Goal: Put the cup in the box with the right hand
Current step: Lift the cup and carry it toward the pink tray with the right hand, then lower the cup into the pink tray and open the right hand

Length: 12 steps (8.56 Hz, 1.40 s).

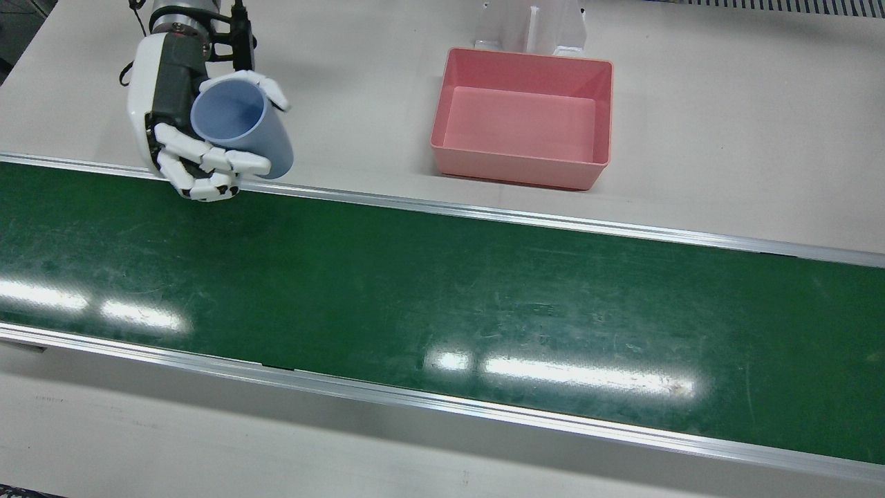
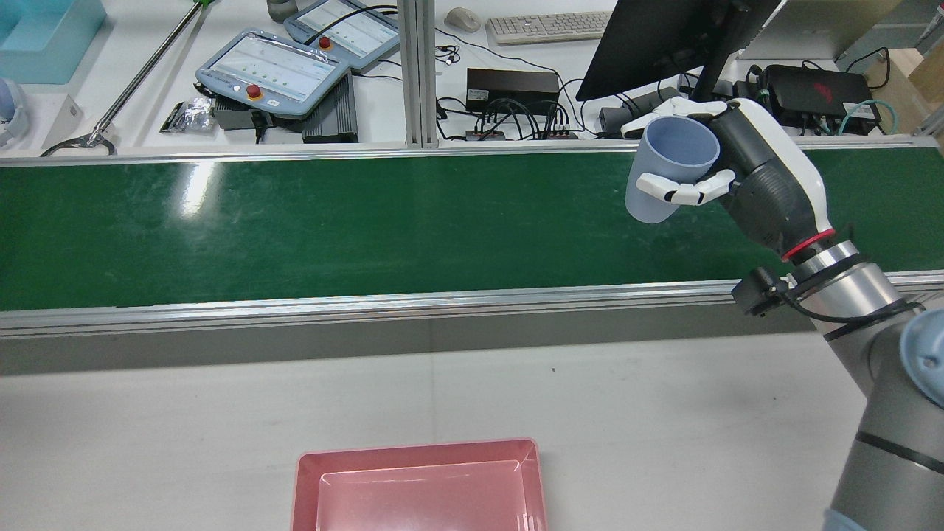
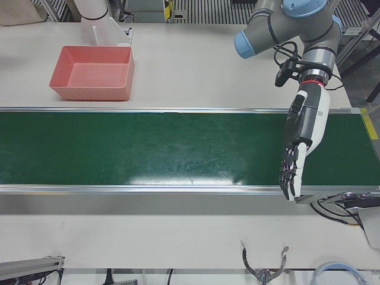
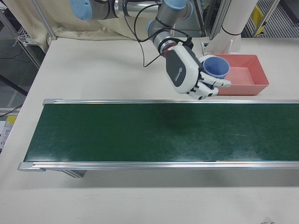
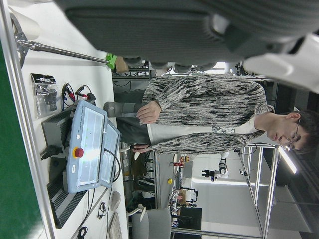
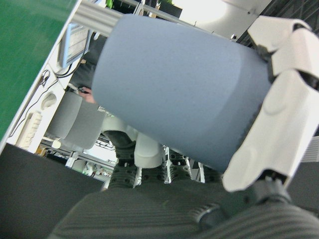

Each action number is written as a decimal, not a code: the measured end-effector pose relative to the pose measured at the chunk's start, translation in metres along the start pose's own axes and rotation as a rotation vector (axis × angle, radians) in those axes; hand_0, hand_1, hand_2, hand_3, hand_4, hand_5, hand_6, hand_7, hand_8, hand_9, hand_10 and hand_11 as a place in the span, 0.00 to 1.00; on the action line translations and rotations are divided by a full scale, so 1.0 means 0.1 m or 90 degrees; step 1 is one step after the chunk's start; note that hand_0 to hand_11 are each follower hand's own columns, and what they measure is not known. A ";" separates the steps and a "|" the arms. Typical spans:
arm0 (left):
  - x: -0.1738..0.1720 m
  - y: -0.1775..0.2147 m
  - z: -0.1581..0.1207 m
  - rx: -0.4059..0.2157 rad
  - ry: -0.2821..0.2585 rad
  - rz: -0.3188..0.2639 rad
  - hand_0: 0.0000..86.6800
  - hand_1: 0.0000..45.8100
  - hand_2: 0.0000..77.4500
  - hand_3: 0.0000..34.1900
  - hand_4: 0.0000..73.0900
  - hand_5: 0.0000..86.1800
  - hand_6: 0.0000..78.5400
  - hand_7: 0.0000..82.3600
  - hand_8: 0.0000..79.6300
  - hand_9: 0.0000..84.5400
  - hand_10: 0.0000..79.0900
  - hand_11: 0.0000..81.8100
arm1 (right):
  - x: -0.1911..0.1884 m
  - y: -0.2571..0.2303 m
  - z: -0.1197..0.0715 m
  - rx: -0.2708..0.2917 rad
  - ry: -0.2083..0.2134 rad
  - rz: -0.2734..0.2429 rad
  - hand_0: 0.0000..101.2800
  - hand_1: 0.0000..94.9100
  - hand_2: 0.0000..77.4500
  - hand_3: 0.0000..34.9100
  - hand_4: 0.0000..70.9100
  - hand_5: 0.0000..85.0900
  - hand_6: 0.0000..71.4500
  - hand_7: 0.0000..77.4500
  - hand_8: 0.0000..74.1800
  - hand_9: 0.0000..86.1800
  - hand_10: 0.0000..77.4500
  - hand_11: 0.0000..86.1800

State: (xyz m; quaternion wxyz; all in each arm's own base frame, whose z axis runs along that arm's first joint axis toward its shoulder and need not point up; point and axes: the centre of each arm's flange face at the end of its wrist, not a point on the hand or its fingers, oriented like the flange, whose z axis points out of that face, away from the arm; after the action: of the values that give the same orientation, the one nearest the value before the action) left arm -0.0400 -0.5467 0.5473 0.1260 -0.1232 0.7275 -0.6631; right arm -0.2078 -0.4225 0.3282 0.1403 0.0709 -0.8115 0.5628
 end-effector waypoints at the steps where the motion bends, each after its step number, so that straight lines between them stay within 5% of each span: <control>1: 0.00 0.00 0.00 0.000 0.000 0.000 0.00 0.01 0.01 0.00 0.01 0.01 0.01 0.01 0.00 0.00 0.00 0.00 | 0.10 0.39 -0.18 -0.031 0.006 0.008 0.56 0.03 0.50 0.00 0.48 0.17 0.49 0.90 0.85 0.90 0.54 0.79; 4: 0.00 0.00 0.00 0.000 0.000 0.000 0.00 0.01 0.01 0.00 0.01 0.01 0.01 0.01 0.00 0.00 0.00 0.00 | 0.78 1.20 -0.80 -0.071 0.081 0.011 0.57 0.03 0.50 0.00 0.48 0.14 0.49 0.90 0.86 0.90 0.51 0.74; 5: 0.00 0.00 0.00 -0.001 0.000 0.000 0.00 0.01 0.01 0.00 0.01 0.01 0.00 0.01 0.00 0.00 0.00 0.00 | 1.04 1.39 -1.02 -0.081 0.114 0.006 0.56 0.05 0.49 0.00 0.48 0.16 0.49 0.91 0.82 0.90 0.54 0.19; 6: 0.00 0.00 0.00 -0.001 0.000 0.000 0.00 0.01 0.01 0.00 0.01 0.01 0.01 0.01 0.00 0.00 0.00 0.00 | 1.24 1.55 -1.21 -0.092 0.141 0.003 0.56 0.05 0.49 0.00 0.48 0.16 0.49 0.91 0.82 0.90 0.52 0.02; 8: 0.00 0.00 0.00 0.000 0.000 0.000 0.00 0.01 0.01 0.00 0.01 0.01 0.01 0.01 0.00 0.00 0.00 0.00 | 1.60 1.71 -1.48 -0.111 0.181 -0.002 0.57 0.05 0.49 0.00 0.48 0.16 0.39 0.90 0.81 0.90 0.54 0.46; 9: 0.00 0.00 0.00 0.000 0.000 0.000 0.00 0.01 0.01 0.00 0.01 0.01 0.01 0.01 0.00 0.00 0.00 0.00 | 1.84 1.70 -1.57 -0.114 0.193 -0.004 0.57 0.05 0.49 0.00 0.48 0.16 0.39 0.90 0.81 0.90 0.54 0.46; 10: 0.00 0.00 0.00 -0.001 0.000 0.000 0.00 0.01 0.01 0.00 0.01 0.00 0.01 0.01 0.00 0.00 0.00 0.00 | 2.09 1.66 -1.64 -0.115 0.204 -0.008 0.62 0.05 0.49 0.00 0.48 0.16 0.24 0.80 0.55 0.90 0.28 0.49; 11: 0.00 0.01 0.00 -0.001 0.000 0.000 0.00 0.01 0.01 0.00 0.01 0.00 0.01 0.01 0.00 0.00 0.00 0.00 | 2.21 1.63 -1.68 -0.116 0.210 -0.012 0.62 0.05 0.49 0.00 0.48 0.16 0.24 0.80 0.55 0.90 0.28 0.49; 12: 0.00 0.01 0.00 -0.001 0.000 0.000 0.00 0.01 0.01 0.00 0.01 0.01 0.01 0.01 0.00 0.00 0.00 0.00 | 2.25 1.62 -1.70 -0.117 0.212 -0.009 0.61 0.05 0.49 0.00 0.43 0.07 0.06 0.44 0.16 0.06 0.01 0.20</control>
State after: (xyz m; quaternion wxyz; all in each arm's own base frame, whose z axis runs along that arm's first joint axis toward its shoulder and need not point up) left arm -0.0401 -0.5467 0.5466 0.1261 -0.1231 0.7279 -0.6626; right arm -0.4408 -0.1964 0.3080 0.2826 -0.0310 -0.8243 0.4895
